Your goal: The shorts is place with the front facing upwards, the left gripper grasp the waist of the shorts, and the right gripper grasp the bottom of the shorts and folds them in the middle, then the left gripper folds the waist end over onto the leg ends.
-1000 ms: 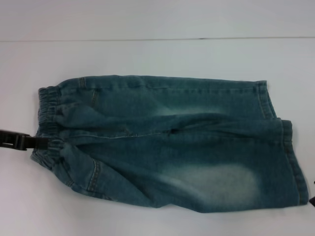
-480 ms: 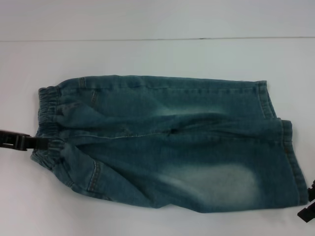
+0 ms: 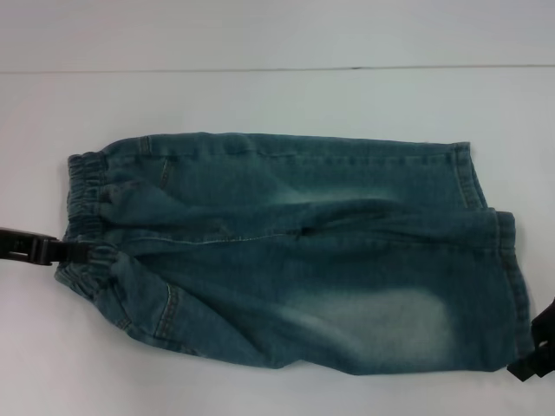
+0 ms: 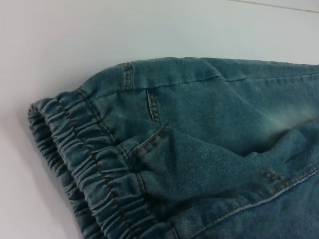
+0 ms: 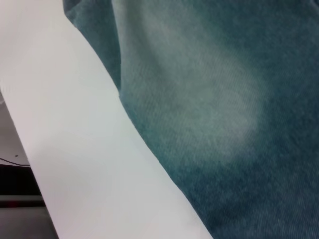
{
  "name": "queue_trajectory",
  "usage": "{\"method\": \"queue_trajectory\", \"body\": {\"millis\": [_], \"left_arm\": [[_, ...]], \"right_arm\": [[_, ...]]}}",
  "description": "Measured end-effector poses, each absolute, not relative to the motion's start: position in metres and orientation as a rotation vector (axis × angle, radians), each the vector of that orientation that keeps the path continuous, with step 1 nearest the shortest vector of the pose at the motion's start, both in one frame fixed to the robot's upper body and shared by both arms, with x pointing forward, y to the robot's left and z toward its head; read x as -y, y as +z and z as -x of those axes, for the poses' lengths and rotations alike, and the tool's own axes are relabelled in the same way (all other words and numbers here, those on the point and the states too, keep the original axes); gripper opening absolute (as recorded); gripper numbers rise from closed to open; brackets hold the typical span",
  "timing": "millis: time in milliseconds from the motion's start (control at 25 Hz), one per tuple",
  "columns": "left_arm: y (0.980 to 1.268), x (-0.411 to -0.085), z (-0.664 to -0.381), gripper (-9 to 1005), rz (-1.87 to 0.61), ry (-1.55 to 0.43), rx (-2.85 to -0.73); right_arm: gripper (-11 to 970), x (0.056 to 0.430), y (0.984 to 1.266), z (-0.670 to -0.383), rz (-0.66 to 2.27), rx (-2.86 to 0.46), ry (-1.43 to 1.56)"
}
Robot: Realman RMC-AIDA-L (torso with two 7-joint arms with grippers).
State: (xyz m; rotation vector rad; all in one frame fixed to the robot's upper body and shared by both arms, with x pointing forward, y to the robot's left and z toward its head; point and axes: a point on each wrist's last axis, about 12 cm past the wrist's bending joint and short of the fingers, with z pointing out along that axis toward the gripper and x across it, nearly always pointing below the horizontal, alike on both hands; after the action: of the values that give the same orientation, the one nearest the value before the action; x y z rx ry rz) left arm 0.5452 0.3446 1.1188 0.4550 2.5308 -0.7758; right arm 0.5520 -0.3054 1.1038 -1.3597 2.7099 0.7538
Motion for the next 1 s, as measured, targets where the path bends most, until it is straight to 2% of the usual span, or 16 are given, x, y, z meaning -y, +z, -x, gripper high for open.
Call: {"method": "queue_trajectory", "body": {"millis": [80, 320, 400, 640, 880, 1000], "left_arm": [[1.119, -0.344, -0.545, 29, -0.455, -0.776, -2.53], [1.119, -0.344, -0.545, 29, -0.453, -0.776, -2.529], [1.119, -0.345, -0.545, 28, -0.451, -0.775, -2.529], [1.12, -0.346, -0.546, 28, -0.445, -0.774, -2.529], [1.127, -0.35, -0.548, 28, -0.414, -0.784, -2.518], [1.13, -0.355, -0.548, 28, -0.365, -0.781, -2.519]], "right_arm": [[624, 0.304, 1.103, -0.552, 1.364, -2.704, 0.762], [368, 0.303, 1.104, -0.553, 1.366, -2.695, 0.769], [130, 0.303, 1.104, -0.553, 1.366, -2.695, 0.769], [22, 0.305, 1.105, -0.554, 1.36, -2.694, 0.764], [24, 0.312, 1.109, -0.555, 1.308, -2.629, 0.802], [25, 0.325, 1.116, -0.556, 1.188, -2.515, 0.896]]}}
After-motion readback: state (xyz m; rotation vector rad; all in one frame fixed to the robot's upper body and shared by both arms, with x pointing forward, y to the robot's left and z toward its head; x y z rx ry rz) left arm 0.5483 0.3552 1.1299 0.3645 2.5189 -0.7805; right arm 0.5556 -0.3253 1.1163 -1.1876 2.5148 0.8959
